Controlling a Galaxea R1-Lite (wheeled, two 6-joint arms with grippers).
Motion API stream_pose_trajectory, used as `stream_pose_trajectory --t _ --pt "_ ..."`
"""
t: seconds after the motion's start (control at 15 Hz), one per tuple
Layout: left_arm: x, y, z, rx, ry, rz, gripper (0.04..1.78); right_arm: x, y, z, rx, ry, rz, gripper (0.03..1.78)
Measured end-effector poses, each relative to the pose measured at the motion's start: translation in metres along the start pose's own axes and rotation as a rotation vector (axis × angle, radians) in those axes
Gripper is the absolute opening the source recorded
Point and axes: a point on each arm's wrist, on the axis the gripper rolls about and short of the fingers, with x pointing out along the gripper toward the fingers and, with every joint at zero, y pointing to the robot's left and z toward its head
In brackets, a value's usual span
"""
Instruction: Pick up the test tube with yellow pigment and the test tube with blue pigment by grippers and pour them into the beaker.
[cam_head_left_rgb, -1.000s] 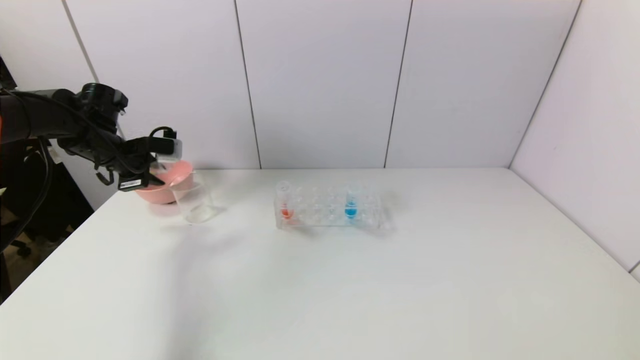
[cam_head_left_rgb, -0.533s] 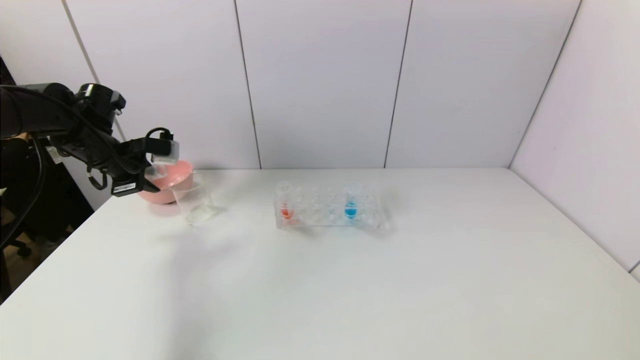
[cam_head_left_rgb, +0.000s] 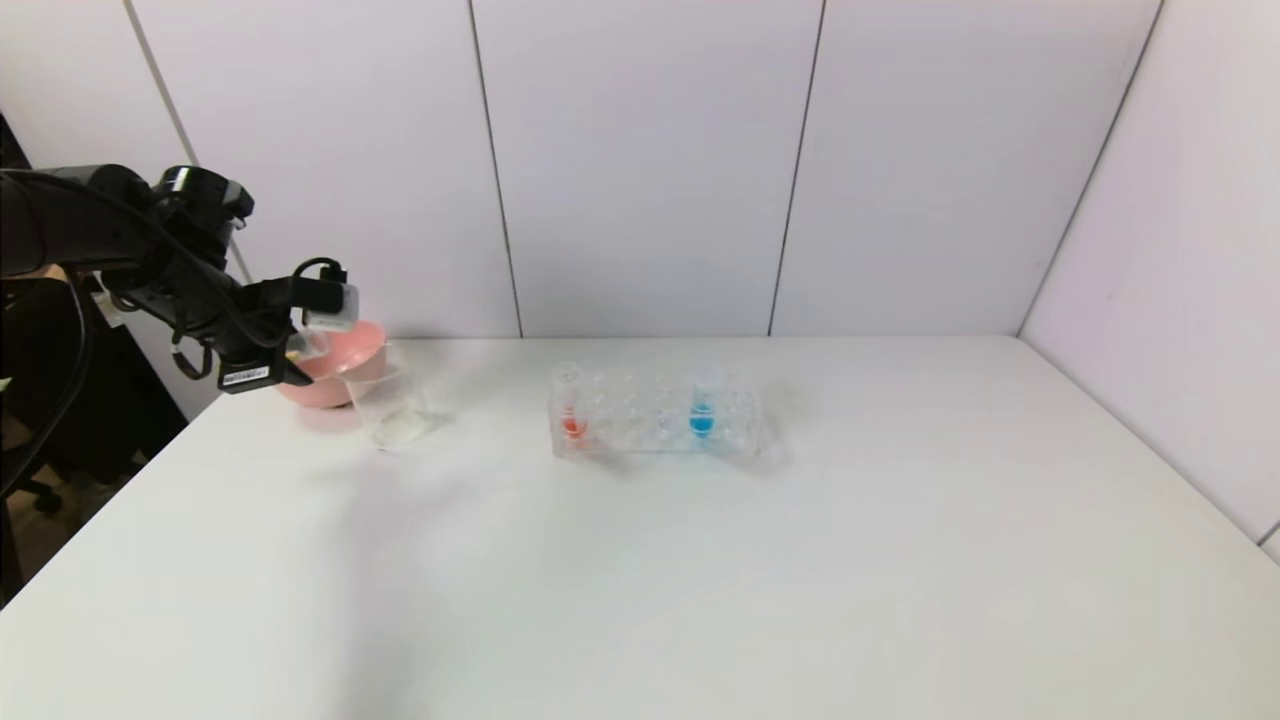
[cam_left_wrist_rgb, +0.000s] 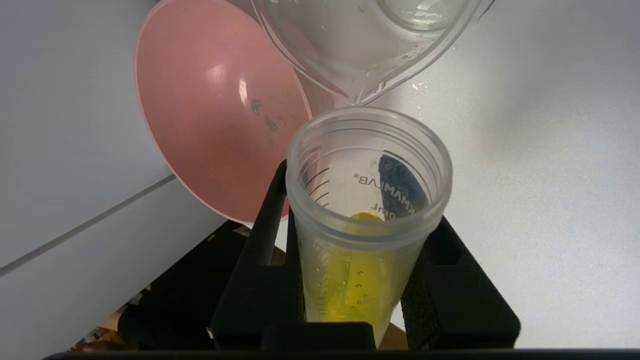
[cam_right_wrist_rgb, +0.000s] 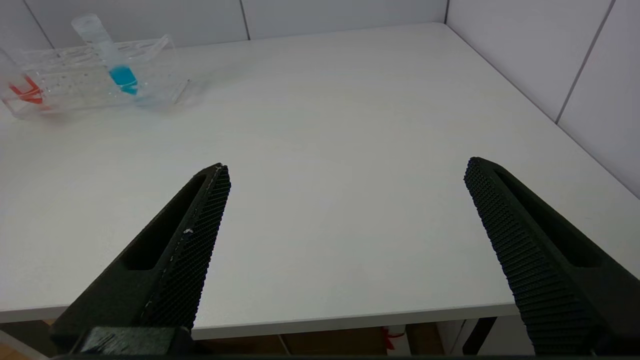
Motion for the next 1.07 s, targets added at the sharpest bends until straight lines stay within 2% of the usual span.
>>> stream_pose_trajectory --t 1.07 --pt "0.017 0.000 0.011 0.026 0.111 0.014 0.54 0.000 0.000 0.000 0.000 0.000 0.000 1.71"
